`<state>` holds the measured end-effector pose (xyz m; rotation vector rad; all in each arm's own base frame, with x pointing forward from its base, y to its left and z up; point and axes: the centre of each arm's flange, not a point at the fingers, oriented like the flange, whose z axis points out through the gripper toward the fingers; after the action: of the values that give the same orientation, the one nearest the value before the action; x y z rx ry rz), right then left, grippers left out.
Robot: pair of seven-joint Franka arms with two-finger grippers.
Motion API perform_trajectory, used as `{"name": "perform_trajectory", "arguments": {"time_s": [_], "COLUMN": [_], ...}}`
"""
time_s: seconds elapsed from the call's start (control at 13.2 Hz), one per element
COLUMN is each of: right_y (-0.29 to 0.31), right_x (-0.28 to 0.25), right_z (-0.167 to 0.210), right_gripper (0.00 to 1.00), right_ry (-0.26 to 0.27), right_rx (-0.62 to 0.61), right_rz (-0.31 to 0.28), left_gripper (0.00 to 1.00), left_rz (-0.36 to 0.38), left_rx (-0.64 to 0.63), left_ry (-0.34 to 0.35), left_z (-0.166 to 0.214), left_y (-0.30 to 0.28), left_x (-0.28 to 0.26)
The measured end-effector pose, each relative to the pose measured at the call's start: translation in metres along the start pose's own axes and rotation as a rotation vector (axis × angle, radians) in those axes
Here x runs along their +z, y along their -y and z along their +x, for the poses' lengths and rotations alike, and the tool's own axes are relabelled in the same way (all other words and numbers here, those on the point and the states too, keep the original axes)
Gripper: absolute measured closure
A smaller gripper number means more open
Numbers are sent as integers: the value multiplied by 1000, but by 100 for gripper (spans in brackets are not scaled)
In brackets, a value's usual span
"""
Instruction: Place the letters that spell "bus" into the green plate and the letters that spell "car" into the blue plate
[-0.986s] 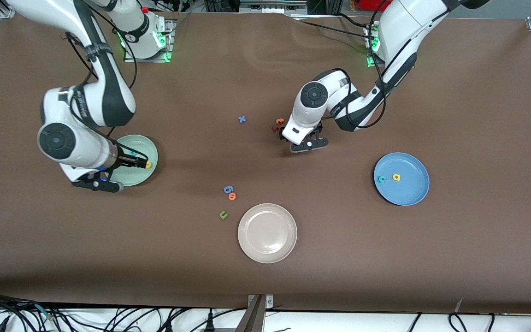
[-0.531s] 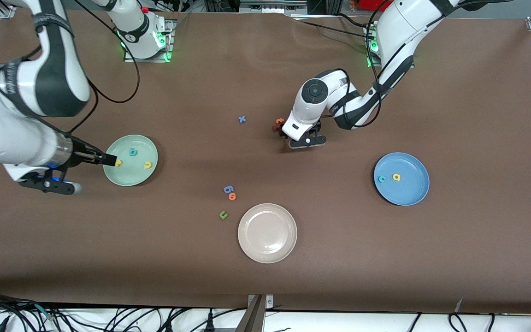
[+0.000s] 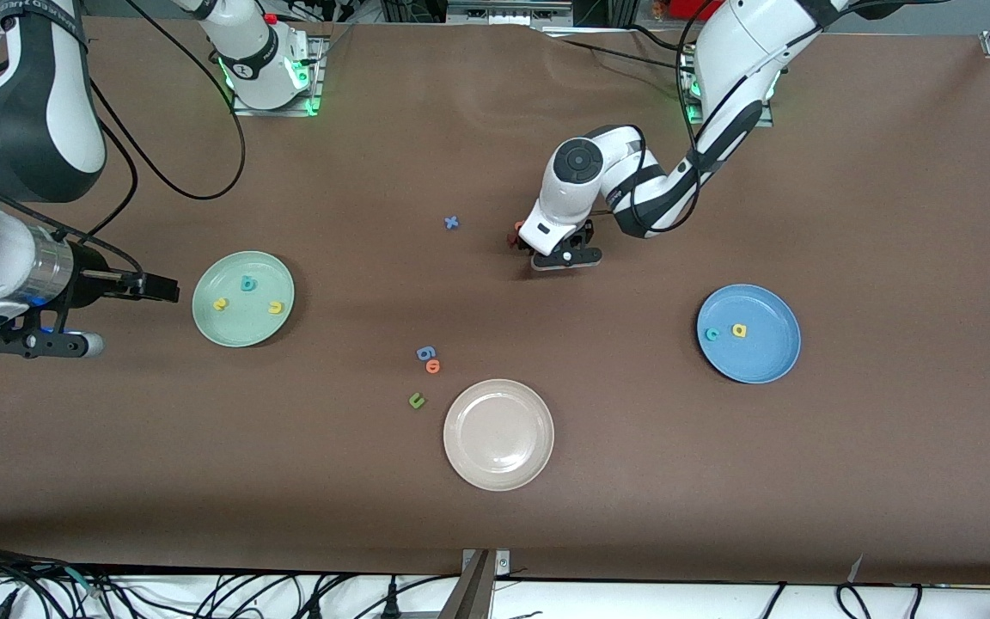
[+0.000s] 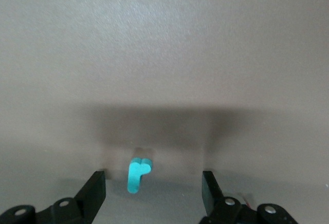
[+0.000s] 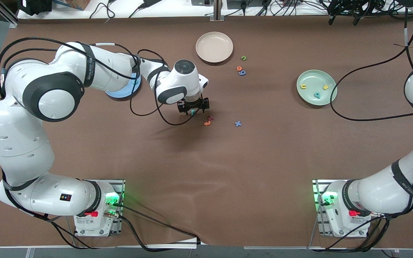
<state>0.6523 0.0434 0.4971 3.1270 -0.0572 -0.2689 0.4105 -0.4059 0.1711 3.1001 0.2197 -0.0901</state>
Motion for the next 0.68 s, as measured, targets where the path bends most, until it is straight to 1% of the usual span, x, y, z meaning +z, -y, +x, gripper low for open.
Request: {"name": "perform_trajectory", "arguments": {"time_s": [0.15,0.3,0.38,0.53,0.61,0.68], "right_y": [-8,-9,-10,-10,-10,-9], "right_x": [-5,-15,-20,-28,-31,-33], "right_z": [0,-4,-8,-16,-21,-25], "right_gripper": [0,1,1,1,1,1], "right_ry": [-10,-25,-34,-49,-54,-57], "right_rx": [-20,-23,-24,-27,-29,-32], "right_rz": [-1,2,5,7,6,6], "left_gripper": [16,20,30,33,37,37], "left_rz": [11,13,13,15,15,15], "left_rx": [3,3,3,3,4,4], "left_ry": [-25,-26,-26,-25,-25,-25], "left_z": [-1,-1,-1,-2,-2,-2], "left_y": [1,1,2,2,2,2], "left_x": [1,2,2,2,3,3]}}
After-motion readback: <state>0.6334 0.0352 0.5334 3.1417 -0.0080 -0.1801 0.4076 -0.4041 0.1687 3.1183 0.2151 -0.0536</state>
